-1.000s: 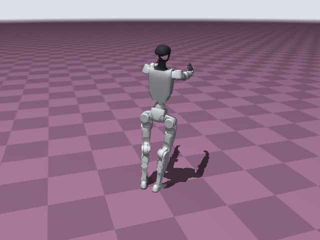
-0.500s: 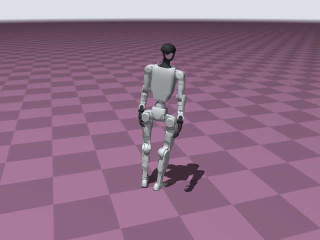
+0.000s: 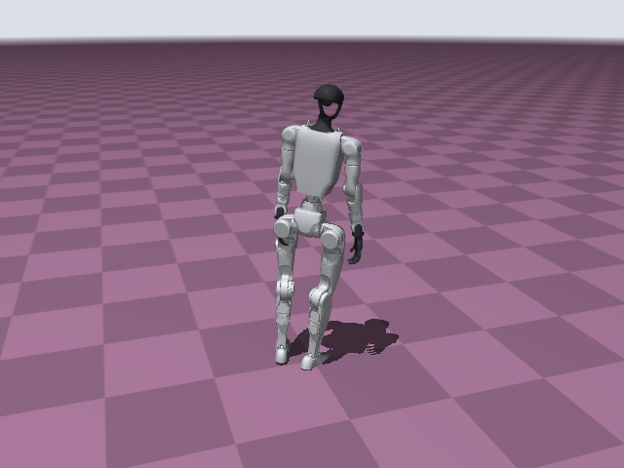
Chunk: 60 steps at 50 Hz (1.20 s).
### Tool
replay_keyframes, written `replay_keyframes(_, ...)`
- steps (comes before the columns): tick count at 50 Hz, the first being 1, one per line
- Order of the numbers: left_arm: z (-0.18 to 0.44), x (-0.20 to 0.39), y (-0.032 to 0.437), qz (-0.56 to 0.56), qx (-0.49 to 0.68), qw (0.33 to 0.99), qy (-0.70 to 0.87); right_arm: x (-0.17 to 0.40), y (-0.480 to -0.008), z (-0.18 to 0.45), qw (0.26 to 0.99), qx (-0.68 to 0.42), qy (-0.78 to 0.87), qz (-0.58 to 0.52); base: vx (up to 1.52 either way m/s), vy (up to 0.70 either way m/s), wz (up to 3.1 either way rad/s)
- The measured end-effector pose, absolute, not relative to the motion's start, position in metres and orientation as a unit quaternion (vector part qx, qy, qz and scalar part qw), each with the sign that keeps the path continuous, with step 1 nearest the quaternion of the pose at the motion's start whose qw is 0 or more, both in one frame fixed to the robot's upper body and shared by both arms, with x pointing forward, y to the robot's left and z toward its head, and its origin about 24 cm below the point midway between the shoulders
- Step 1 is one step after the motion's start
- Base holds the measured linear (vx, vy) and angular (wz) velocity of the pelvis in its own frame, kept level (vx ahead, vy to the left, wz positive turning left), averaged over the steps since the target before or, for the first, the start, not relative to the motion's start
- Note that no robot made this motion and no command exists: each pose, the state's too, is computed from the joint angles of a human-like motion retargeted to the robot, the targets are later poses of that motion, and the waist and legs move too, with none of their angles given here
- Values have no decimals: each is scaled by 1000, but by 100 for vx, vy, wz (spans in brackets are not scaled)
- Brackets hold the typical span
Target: Upper body actions
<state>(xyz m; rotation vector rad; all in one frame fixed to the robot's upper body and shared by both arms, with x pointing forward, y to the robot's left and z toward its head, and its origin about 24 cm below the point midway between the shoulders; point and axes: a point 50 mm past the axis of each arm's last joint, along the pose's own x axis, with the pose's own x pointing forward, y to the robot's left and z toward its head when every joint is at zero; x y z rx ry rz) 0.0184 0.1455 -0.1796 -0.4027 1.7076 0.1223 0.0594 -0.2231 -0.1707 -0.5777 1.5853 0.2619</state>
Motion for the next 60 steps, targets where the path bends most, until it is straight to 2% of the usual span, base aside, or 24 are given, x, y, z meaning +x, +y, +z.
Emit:
replay_keyframes(3,-176,74,156,47,-141,714,684,140,-204,-152,766,-312,547,131,-6,-7,1)
replay_keyframes(7,-168,116,171,42,-86,784,613,221,-170,-93,882,-306,323,153,2,-7,15)
replay_keyframes(12,-169,111,173,39,-47,772,632,271,-137,20,968,-223,-4,110,7,-6,13)
replay_keyframes(15,-173,89,169,22,-43,739,672,276,-138,101,959,-184,-215,34,4,-2,3)
replay_keyframes(18,-177,56,164,-7,-36,694,719,266,-150,174,894,-165,-411,-63,0,0,0)
replay_keyframes(20,-178,32,161,-25,-25,667,744,259,-156,212,844,-145,-502,-124,0,0,0)
replay_keyframes(22,-178,10,159,-34,-3,644,764,262,-154,239,820,-155,-535,-128,0,0,-11)
replay_keyframes(28,-178,-31,149,-31,69,636,768,304,-134,276,876,-198,-439,16,0,0,7)
replay_keyframes(32,-179,-33,140,53,6,650,758,295,-136,289,879,-174,-441,53,-1,-3,42)
replay_keyframes(36,-179,-31,140,72,-62,646,758,249,-155,296,826,-147,-544,-21,0,-3,17)
replay_keyframes(41,-178,-27,146,30,-58,634,770,186,-175,267,709,-150,-665,-183,-1,1,16)
replay_keyframes(44,-179,-22,145,16,-41,643,765,175,-176,230,711,-166,-655,-197,0,0,0)
replay_keyframes(49,-180,-21,142,7,-22,646,763,180,-174,150,816,-248,-509,-116,0,0,0)
replay_keyframes(53,-179,-26,139,13,-29,642,766,188,-174,90,821,-395,-402,-93,0,0,0)
replay_keyframes(55,-179,-26,136,14,-42,640,767,204,-170,57,808,-513,-287,-28,-1,2,-11)
replay_keyframes(57,-179,-25,135,10,-50,641,766,218,-169,26,794,-590,-103,102,-3,4,-30)
replay_keyframes(60,-180,-21,136,6,-46,645,762,224,-172,11,807,-547,78,207,0,3,-38)
